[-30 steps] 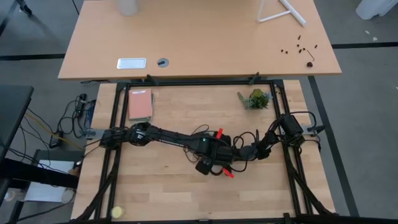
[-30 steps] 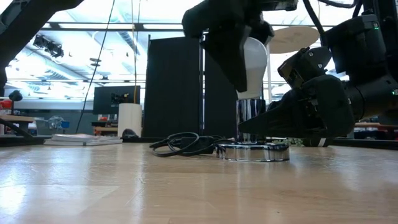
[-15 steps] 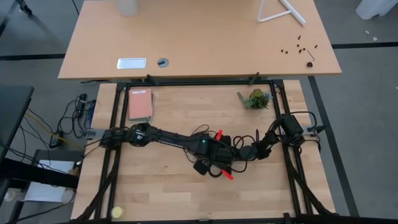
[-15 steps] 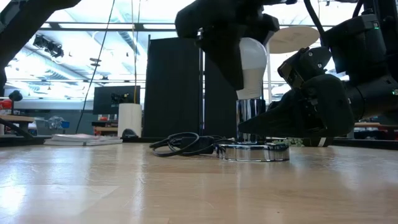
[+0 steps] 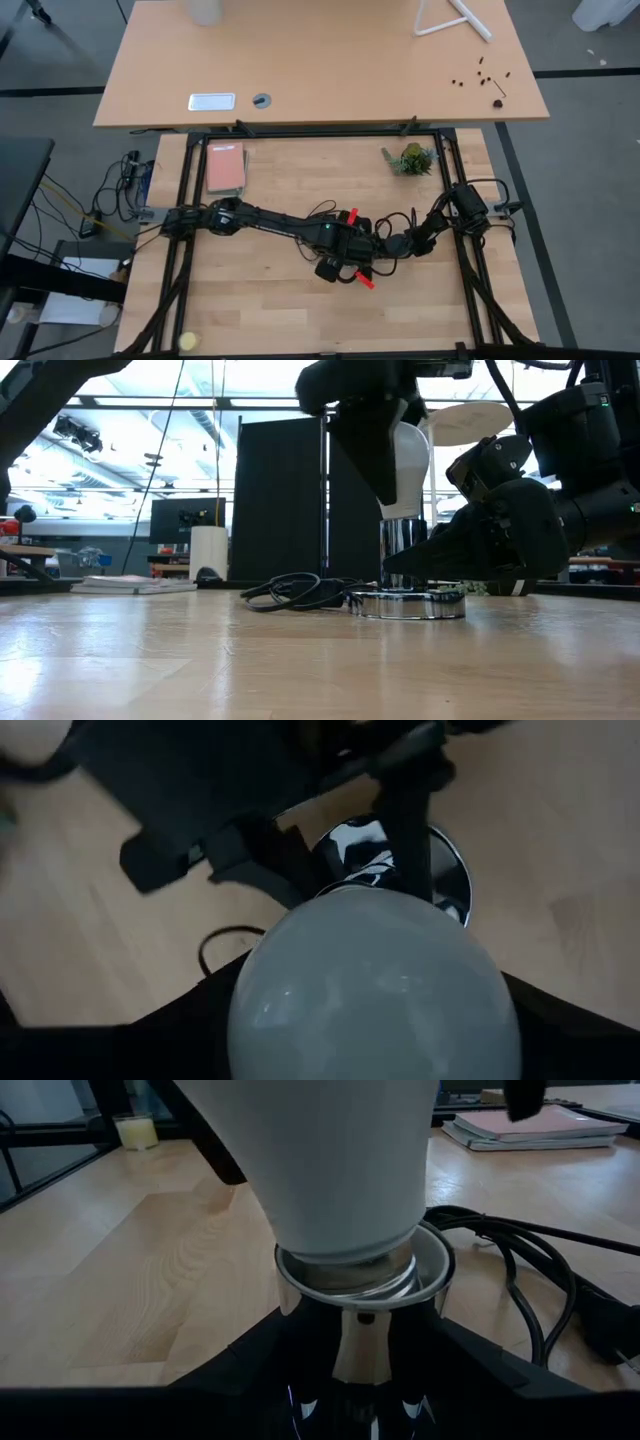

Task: Screw lightbulb
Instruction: Remove the lightbulb from the lamp

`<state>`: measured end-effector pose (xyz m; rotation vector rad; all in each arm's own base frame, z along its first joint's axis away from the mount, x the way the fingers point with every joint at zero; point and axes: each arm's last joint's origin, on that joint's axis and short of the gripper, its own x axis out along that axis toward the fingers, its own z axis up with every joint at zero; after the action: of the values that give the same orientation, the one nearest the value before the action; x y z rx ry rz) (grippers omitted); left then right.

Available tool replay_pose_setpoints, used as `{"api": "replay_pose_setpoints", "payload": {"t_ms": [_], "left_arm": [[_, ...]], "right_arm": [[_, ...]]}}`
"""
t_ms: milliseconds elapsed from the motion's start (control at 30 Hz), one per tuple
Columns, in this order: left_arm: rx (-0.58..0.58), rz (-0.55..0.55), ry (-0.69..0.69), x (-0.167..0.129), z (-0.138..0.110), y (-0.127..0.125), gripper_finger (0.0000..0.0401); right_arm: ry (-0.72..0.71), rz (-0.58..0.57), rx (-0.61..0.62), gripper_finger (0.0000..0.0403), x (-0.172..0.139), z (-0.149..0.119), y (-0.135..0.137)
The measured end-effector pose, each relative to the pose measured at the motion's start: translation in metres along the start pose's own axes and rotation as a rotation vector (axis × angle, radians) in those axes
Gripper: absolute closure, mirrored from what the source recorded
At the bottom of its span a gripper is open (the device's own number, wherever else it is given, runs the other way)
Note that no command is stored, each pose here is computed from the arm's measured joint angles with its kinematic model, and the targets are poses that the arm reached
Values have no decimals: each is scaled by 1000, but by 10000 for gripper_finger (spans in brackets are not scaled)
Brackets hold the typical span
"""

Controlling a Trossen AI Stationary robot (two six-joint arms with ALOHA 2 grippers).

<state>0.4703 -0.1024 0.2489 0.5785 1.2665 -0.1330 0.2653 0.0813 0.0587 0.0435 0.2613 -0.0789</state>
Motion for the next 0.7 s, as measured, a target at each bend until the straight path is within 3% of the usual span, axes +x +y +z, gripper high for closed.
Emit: {"api": "replay_pose_setpoints", "payload": {"t_ms": [133, 500, 600, 700], "left_arm": [[-184, -9, -1, 0, 0, 0, 134], [-840, -52, -41, 0, 5, 1, 123], [-877, -56, -55, 0, 6, 1, 122], [-830, -60, -81, 0, 8, 2, 121]], "right_arm": [[0, 0, -1, 205, 0, 0, 0], [2, 0, -2, 205, 0, 0, 0], [2, 1, -1, 205, 0, 0, 0], [2, 1, 2, 205, 0, 0, 0]]}}
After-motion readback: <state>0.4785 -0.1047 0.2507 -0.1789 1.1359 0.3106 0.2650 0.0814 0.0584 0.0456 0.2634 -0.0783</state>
